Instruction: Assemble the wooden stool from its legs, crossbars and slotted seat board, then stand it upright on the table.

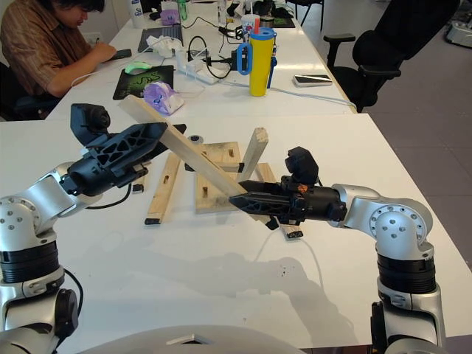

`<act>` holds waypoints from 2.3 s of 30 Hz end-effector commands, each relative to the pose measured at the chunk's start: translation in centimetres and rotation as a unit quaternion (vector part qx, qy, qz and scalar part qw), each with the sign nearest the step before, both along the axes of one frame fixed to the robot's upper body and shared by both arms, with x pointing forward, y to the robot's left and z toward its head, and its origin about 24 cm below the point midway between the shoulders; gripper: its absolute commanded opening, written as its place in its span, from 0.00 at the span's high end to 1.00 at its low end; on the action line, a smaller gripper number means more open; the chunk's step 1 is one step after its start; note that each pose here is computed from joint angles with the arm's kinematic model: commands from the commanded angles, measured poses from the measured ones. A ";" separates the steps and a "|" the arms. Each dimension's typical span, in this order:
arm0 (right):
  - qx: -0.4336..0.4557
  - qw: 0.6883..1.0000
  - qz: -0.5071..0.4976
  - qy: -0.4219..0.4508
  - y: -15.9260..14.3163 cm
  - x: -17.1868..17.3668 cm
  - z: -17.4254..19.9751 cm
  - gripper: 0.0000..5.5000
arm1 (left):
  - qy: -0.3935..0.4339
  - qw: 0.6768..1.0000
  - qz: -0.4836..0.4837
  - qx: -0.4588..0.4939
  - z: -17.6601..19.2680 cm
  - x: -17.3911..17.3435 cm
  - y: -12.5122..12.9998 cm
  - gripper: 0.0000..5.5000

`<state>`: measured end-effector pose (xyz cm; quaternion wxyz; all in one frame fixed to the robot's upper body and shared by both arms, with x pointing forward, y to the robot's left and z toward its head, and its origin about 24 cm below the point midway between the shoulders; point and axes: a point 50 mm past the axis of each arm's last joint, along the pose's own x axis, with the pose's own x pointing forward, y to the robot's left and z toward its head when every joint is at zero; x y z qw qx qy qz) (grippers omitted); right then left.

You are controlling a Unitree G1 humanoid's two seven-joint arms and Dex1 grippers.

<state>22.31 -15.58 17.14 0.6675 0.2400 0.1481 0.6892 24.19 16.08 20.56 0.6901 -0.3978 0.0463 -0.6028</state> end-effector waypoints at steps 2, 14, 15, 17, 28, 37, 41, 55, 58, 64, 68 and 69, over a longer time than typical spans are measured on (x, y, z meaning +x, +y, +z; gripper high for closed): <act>-0.008 1.000 0.002 -0.009 -0.3 0.3 0.1 0.63 | 0.006 1.000 -0.006 0.015 -0.1 -0.2 -0.1 0.36; 0.002 1.000 0.002 -0.001 -0.5 0.6 -0.2 0.63 | 0.023 0.998 -0.002 0.052 -1.4 -0.7 0.7 0.60; 0.006 1.000 -0.004 0.001 -0.7 0.8 -0.1 0.63 | 0.023 0.998 0.002 0.057 -1.4 -0.6 0.8 0.61; 0.009 1.000 -0.026 0.014 -0.9 1.4 -0.3 0.63 | 0.022 0.997 0.015 0.070 -1.5 -0.5 1.5 0.61; -0.111 0.984 -0.139 0.020 3.4 1.3 -6.9 0.28 | 0.024 0.968 0.167 0.185 -2.1 1.0 9.3 0.62; -0.198 0.918 -0.343 0.027 8.6 4.1 -12.0 0.28 | -0.046 0.930 0.236 0.279 -2.4 2.6 11.1 0.62; -0.232 0.891 -0.391 0.009 8.3 4.8 -12.7 0.28 | -0.070 0.924 0.245 0.284 -3.2 3.5 11.0 0.62; -0.324 0.885 -0.334 -0.007 7.8 3.0 -15.4 0.28 | -0.122 0.932 0.209 0.269 -4.4 4.7 7.0 0.62; -0.330 0.886 -0.326 -0.002 7.8 2.8 -15.8 0.28 | -0.117 0.933 0.199 0.277 -4.8 4.8 6.6 0.62; -0.336 0.890 -0.309 0.003 8.1 2.4 -16.1 0.28 | -0.120 0.918 0.179 0.334 -5.8 5.2 6.5 0.62; -0.346 0.890 -0.298 0.003 8.1 2.1 -16.5 0.28 | -0.137 0.906 0.170 0.362 -4.9 5.5 6.9 0.62; -0.347 0.890 -0.298 0.005 8.1 2.0 -16.6 0.28 | -0.144 0.901 0.162 0.376 -4.7 5.5 7.0 0.62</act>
